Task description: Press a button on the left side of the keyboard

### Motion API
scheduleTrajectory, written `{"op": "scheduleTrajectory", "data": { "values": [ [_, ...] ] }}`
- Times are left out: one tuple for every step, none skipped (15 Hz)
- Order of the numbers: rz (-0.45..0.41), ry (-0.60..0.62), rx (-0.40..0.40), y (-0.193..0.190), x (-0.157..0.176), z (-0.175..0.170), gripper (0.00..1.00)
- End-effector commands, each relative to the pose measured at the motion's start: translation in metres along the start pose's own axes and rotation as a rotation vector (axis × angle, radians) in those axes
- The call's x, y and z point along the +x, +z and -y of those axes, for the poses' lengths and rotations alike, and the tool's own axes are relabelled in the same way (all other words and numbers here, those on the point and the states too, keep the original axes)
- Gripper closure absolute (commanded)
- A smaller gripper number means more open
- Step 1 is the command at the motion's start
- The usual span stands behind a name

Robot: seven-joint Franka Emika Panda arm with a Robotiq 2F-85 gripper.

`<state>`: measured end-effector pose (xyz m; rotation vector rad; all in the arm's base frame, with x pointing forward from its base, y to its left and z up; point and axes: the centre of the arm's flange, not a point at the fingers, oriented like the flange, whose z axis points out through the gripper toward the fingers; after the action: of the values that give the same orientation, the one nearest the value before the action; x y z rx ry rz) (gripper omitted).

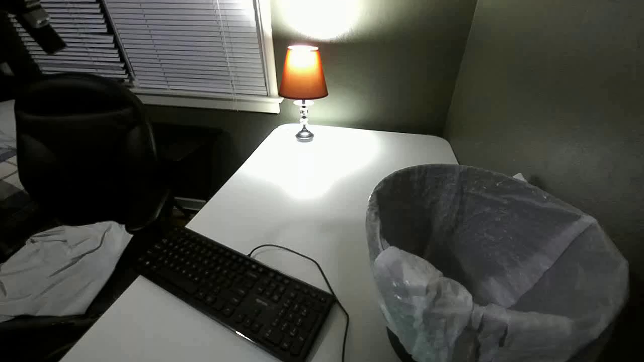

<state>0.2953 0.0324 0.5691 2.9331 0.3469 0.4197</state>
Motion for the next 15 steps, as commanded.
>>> {"op": "scheduleTrajectory", "data": {
  "values": [
    [0.0, 0.0, 0.0, 0.0, 0.0, 0.0, 0.0],
    [0.0, 0.0, 0.0, 0.0, 0.0, 0.0, 0.0],
    [0.0, 0.0, 0.0, 0.0, 0.0, 0.0, 0.0],
    [0.0, 0.0, 0.0, 0.0, 0.0, 0.0, 0.0],
    [0.0, 0.0, 0.0, 0.0, 0.0, 0.0, 0.0],
    [0.0, 0.0, 0.0, 0.0, 0.0, 0.0, 0.0],
    [0.027, 0.02, 0.039, 0.011, 0.009, -0.015, 0.0],
    [0.045, 0.026, 0.065, 0.02, 0.012, -0.022, 0.0],
    [0.065, 0.034, 0.098, 0.033, 0.016, -0.03, 0.0],
    [0.087, 0.049, 0.144, 0.047, 0.021, -0.036, 0.0],
    [0.109, 0.064, 0.181, 0.06, 0.023, -0.043, 0.0],
    [0.134, 0.076, 0.235, 0.076, 0.027, -0.047, 0.0],
    [0.155, 0.064, 0.28, 0.091, 0.03, -0.049, 0.0],
    [0.184, 0.063, 0.32, 0.107, 0.034, -0.048, 0.0],
    [0.221, 0.069, 0.357, 0.124, 0.037, -0.046, 0.0]
  ]
}}
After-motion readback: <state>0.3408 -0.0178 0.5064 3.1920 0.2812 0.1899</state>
